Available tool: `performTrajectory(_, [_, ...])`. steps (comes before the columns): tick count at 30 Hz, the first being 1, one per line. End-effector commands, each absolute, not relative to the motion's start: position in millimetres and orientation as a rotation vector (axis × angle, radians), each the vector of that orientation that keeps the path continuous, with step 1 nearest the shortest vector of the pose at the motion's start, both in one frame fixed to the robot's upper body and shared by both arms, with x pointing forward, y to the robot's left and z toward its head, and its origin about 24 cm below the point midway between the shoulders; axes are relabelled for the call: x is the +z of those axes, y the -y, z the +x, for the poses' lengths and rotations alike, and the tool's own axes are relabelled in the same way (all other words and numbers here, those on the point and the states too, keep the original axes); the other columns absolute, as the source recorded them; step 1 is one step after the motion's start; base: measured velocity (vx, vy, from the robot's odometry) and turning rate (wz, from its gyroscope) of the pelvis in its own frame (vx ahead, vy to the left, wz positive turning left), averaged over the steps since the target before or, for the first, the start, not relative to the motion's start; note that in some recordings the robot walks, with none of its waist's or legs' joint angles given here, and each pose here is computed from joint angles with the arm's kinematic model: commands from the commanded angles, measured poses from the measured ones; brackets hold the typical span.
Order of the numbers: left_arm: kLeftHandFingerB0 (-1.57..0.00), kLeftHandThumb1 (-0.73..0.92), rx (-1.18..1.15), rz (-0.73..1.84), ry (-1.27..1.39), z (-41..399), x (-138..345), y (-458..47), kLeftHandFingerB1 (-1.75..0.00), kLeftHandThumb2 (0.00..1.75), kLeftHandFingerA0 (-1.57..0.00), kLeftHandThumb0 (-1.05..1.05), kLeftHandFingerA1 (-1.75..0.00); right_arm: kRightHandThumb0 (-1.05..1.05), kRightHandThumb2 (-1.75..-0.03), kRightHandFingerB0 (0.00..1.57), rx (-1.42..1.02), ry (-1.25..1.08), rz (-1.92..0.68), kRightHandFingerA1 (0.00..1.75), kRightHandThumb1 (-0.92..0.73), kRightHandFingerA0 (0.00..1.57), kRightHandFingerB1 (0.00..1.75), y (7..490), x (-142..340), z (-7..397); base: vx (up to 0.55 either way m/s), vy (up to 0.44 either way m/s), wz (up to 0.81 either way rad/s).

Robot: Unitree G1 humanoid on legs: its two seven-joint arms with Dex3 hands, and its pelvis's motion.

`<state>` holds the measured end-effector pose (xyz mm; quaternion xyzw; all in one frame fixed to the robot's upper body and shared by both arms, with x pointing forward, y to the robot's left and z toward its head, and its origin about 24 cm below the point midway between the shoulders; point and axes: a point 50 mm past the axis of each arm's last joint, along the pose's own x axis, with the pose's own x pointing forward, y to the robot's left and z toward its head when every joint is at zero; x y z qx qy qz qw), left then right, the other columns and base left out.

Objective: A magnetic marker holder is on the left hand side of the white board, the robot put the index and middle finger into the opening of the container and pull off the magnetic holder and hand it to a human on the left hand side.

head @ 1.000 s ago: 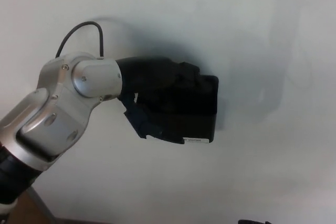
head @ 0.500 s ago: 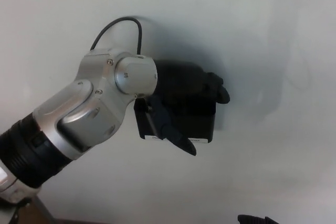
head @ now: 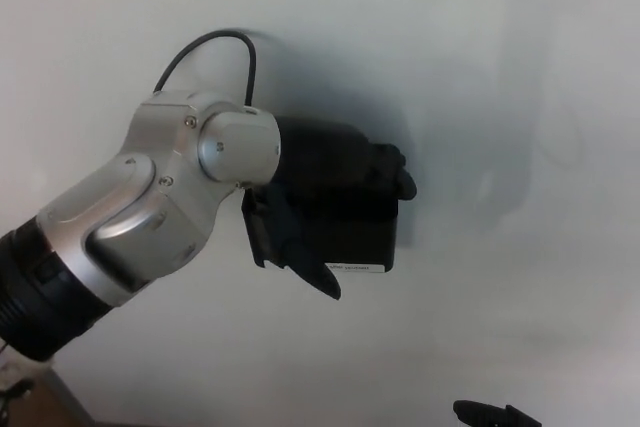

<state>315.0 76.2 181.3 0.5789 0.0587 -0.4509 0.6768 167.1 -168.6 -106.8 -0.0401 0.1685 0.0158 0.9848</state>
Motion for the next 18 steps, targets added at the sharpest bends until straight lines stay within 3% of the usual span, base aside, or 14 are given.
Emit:
performTrajectory(1, [-0.15, 0.43, -0.971, 1.335, -0.175, 319.8, 191.1, -96.2, -0.27, 0.55, -0.81, -0.7, -0.54, -0.61, -0.63, 0.6, 0.013, -0.335, -0.078, 0.53, -0.78, 0.72, 0.48, 176.1, -105.4, 169.4, 0.0, 0.0, 0.0])
performTrajectory(7, [-0.13, 0.44, -0.941, 1.318, -0.131, 317.8, 216.9, -105.6, -0.26, 0.55, -0.86, -0.73, -0.52, -0.63, -0.63, 0.62, 0.013, -0.339, -0.078, 0.54, -0.77, 0.73, 0.47, 175.3, -105.9, 169.4, 0.0, 0.0, 0.0])
performTrajectory(8, [-0.14, 0.44, -0.939, 1.318, -0.127, 317.7, 218.4, -105.7, -0.26, 0.55, -0.55, -0.73, -0.41, -0.62, -0.63, 0.61, 0.014, -0.339, -0.082, 0.54, -0.78, 0.72, 0.47, 175.5, -106.0, 169.3, 0.0, 0.0, 0.0])
performTrajectory(9, [-0.14, 0.44, -0.937, 1.317, -0.122, 317.5, 220.3, -106.0, -0.26, 0.55, -0.55, -0.73, -0.41, -0.62, -0.63, 0.61, 0.015, -0.34, -0.087, 0.54, -0.78, 0.72, 0.47, 175.8, -106.0, 169.2, 0.0, 0.0, 0.0])
performTrajectory(10, [-0.08, 0.41, -0.939, 1.308, -0.113, 317.3, 222.2, -106.4, -0.32, 0.74, -0.63, -0.79, -0.51, -0.62, -0.63, 0.61, 0.013, -0.341, -0.083, 0.54, -0.77, 0.72, 0.47, 176.0, -106.1, 169.2, 0.0, 0.0, 0.0])
performTrajectory(11, [-0.08, 0.41, -0.941, 1.297, -0.103, 317.1, 224.1, -106.8, -0.32, 0.74, -0.63, -0.79, -0.51, -0.62, -0.63, 0.61, 0.011, -0.343, -0.078, 0.54, -0.77, 0.72, 0.47, 176.2, -106.2, 169.3, 0.0, 0.0, 0.0])
performTrajectory(12, [-0.13, 0.44, -0.941, 1.297, -0.102, 317.1, 225.3, -107.2, -0.26, 0.55, -0.6, -0.71, -0.41, -0.62, -0.63, 0.61, 0.01, -0.343, -0.078, 0.53, -0.78, 0.73, 0.47, 176.3, -106.3, 169.1, 0.0, 0.0, 0.0])
performTrajectory(18, [-0.14, 0.43, -0.941, 1.299, -0.107, 316.5, 223.9, -107.2, -0.26, 0.55, -0.74, -0.73, -0.47, -0.63, -0.63, 0.63, 0.013, -0.339, -0.097, 0.54, -0.78, 0.74, 0.47, 176.8, -106.0, 169.1, 0.0, 0.0, 0.0])
